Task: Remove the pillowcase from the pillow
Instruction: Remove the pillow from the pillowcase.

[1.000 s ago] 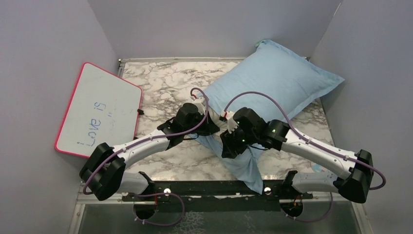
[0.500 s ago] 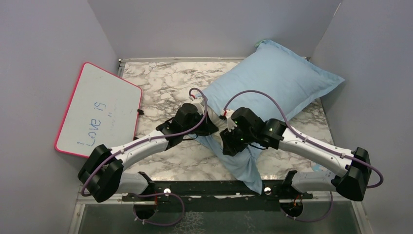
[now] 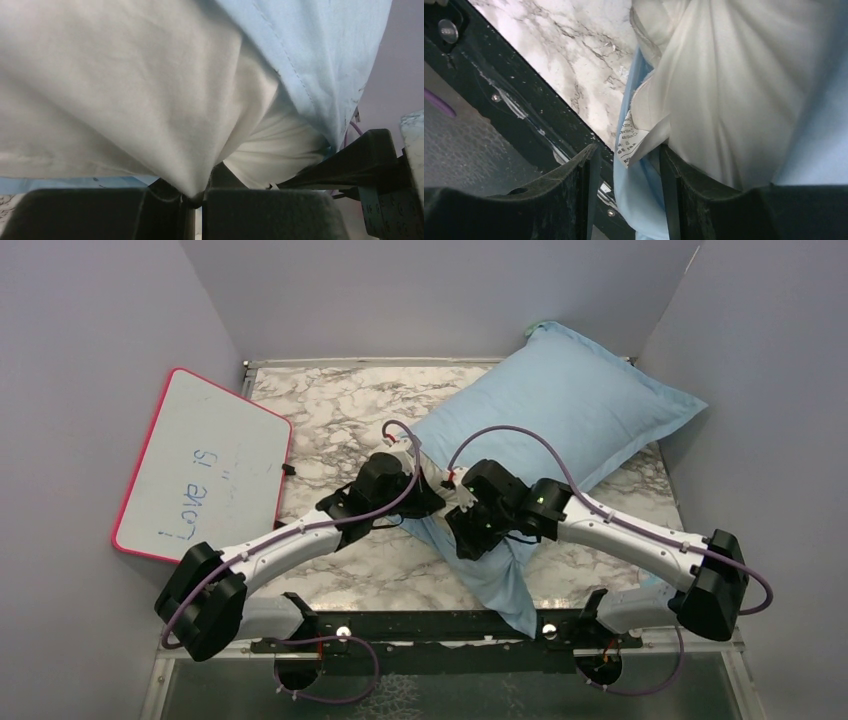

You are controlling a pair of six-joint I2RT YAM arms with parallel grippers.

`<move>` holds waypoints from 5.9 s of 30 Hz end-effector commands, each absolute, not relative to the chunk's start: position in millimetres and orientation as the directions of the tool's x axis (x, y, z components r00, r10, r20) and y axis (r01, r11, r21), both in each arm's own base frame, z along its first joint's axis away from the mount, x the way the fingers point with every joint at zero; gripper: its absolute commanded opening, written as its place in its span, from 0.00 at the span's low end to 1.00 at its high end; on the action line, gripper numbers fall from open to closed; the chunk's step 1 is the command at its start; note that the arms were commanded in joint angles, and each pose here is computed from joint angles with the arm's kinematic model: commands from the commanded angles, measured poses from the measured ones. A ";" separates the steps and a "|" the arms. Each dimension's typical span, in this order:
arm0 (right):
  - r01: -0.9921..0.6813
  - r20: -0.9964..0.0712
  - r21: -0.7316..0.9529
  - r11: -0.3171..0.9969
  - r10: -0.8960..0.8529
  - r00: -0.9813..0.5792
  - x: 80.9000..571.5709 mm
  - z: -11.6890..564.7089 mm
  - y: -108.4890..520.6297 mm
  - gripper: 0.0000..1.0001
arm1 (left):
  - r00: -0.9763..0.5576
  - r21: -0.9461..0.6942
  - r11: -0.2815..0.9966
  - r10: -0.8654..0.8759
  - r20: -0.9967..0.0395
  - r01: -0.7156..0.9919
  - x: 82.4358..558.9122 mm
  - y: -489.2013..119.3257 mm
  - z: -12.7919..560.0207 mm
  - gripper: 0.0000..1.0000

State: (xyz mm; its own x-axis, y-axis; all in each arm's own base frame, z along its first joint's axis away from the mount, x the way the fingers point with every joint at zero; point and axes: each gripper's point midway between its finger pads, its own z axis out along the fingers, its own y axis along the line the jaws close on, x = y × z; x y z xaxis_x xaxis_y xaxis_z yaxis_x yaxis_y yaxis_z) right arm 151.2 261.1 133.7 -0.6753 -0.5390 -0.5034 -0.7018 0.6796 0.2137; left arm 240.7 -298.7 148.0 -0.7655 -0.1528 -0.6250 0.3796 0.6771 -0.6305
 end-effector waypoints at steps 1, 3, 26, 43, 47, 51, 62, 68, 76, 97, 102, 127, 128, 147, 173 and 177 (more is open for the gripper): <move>-0.761 -0.452 0.275 0.587 -0.620 -0.642 135.8 127.3 271.6 0.48 | -0.699 -0.624 0.683 -0.229 -0.677 0.381 253.5 -287.0 170.7 0.00; -0.760 -0.427 0.323 0.564 -0.630 -0.649 125.9 118.6 279.5 0.46 | -0.700 -0.625 0.682 -0.229 -0.676 0.379 254.5 -285.8 170.2 0.00; -0.743 -0.469 0.593 0.311 -0.617 -0.632 63.7 162.8 320.4 0.35 | -0.755 -0.643 0.680 -0.199 -0.625 0.353 262.1 -286.4 130.1 0.00; -0.814 -0.328 0.533 0.233 -0.829 -0.452 -20.5 100.3 297.7 0.36 | -0.701 -0.629 0.706 -0.266 -0.662 0.325 295.5 -257.0 160.6 0.00; -0.816 -0.298 0.523 0.247 -0.844 -0.446 -28.0 90.1 291.1 0.36 | -0.681 -0.629 0.717 -0.300 -0.668 0.301 304.5 -239.3 167.7 0.00; -0.827 -0.272 0.476 0.298 -0.845 -0.461 -21.7 78.1 284.4 0.35 | -0.666 -0.635 0.710 -0.318 -0.675 0.304 309.8 -228.1 178.4 0.00; -0.760 -0.491 0.103 0.642 -0.631 -0.600 74.3 85.9 298.7 0.23 | -0.684 -0.643 0.702 -0.307 -0.662 0.307 291.5 -219.8 170.1 0.00; -0.617 -0.637 0.238 0.750 -0.359 -0.682 89.2 93.6 301.7 0.21 | -0.677 -0.611 0.744 -0.304 -0.670 0.271 298.1 -201.4 175.3 0.00; -0.473 -0.669 0.483 0.737 -0.039 -0.743 94.8 92.8 308.2 0.38 | -0.710 -0.642 0.712 -0.293 -0.640 0.285 269.8 -200.1 174.4 0.56; -0.452 -0.659 0.497 0.741 -0.017 -0.752 100.4 93.6 330.2 0.37 | -0.806 -0.825 0.451 -0.312 -0.502 0.339 168.3 -252.4 154.8 0.90; -0.432 -0.653 0.508 0.745 0.005 -0.758 100.8 95.1 326.7 0.37 | -0.810 -0.840 0.429 -0.326 -0.488 0.333 157.3 -274.1 149.1 0.82; -0.687 -0.599 0.294 0.665 -0.432 -0.674 67.9 58.2 306.1 0.39 | -0.578 -0.701 0.574 -0.425 -0.697 0.423 223.9 -252.6 260.7 0.00; -0.670 -0.585 0.276 0.689 -0.433 -0.686 69.7 52.1 301.9 0.39 | -0.575 -0.700 0.571 -0.426 -0.699 0.428 226.3 -250.2 266.7 0.00; -0.695 -0.745 0.420 0.583 -0.215 -0.631 79.6 174.7 332.3 0.53 | -0.722 -0.789 0.556 -0.430 -0.542 0.261 183.1 -221.5 175.4 0.00; -0.387 -0.759 0.302 0.871 -0.026 -0.650 154.9 130.9 298.7 0.40 | -0.747 -0.769 0.571 -0.367 -0.553 0.288 170.6 -219.7 174.5 0.00; -0.265 -0.783 0.160 0.951 -0.041 -0.620 178.5 123.5 258.2 0.23 | -0.737 -0.733 0.631 -0.363 -0.570 0.255 170.3 -206.9 168.8 0.00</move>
